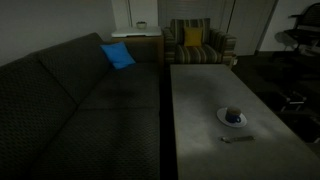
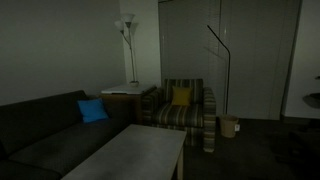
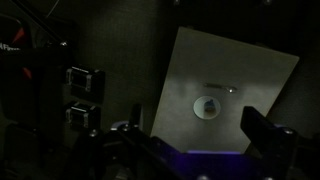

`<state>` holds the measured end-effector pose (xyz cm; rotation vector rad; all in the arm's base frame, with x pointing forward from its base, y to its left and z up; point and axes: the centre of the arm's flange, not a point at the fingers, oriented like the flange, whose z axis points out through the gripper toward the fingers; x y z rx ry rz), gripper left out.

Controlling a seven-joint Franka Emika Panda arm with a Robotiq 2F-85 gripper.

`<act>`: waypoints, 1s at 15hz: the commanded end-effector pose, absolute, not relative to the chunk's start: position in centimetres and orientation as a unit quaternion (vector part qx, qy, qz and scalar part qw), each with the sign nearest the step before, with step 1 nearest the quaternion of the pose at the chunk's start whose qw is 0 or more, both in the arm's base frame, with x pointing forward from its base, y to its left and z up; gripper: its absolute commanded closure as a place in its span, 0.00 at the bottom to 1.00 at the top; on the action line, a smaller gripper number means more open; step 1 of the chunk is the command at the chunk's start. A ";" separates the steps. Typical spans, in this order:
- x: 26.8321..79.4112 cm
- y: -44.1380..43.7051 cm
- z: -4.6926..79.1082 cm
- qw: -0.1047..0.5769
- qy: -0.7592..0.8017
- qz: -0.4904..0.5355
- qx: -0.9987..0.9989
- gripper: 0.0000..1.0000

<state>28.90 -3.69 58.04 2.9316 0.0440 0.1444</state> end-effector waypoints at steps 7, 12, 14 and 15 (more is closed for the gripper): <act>37.1 -0.2 48.7 0.164 0.157 -0.007 0.974 0.00; 40.2 1.6 44.8 0.167 0.219 -0.006 0.961 0.00; 41.2 2.1 43.1 0.155 0.251 -0.011 0.955 0.00; 41.7 2.2 42.4 0.149 0.265 -0.012 0.953 0.00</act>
